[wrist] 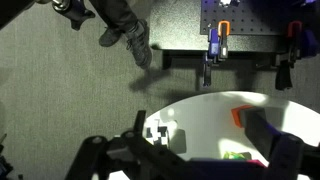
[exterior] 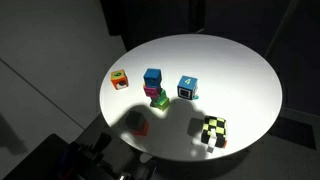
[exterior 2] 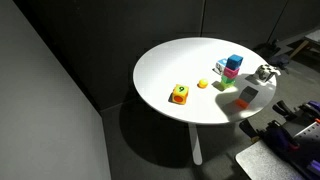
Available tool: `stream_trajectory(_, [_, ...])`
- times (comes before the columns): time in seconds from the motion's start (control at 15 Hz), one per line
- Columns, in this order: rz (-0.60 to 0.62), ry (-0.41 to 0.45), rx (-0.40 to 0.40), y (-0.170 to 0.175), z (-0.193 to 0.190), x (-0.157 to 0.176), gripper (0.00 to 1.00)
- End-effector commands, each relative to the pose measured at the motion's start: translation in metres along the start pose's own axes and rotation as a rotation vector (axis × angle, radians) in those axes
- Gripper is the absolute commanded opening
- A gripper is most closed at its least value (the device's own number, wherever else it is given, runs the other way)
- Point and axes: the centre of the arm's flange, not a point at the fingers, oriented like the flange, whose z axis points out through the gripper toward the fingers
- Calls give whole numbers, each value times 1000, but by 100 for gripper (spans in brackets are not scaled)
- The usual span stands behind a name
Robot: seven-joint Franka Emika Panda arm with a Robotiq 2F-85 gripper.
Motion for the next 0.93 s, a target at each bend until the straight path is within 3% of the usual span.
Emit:
stream_trajectory(0.0, [0, 1, 0, 0, 0, 0, 100])
stream_trajectory(0.53, [-6, -12, -1, 4, 5, 4, 100])
stream_trajectory(0.87, [-8, -39, -3, 3, 24, 29, 100])
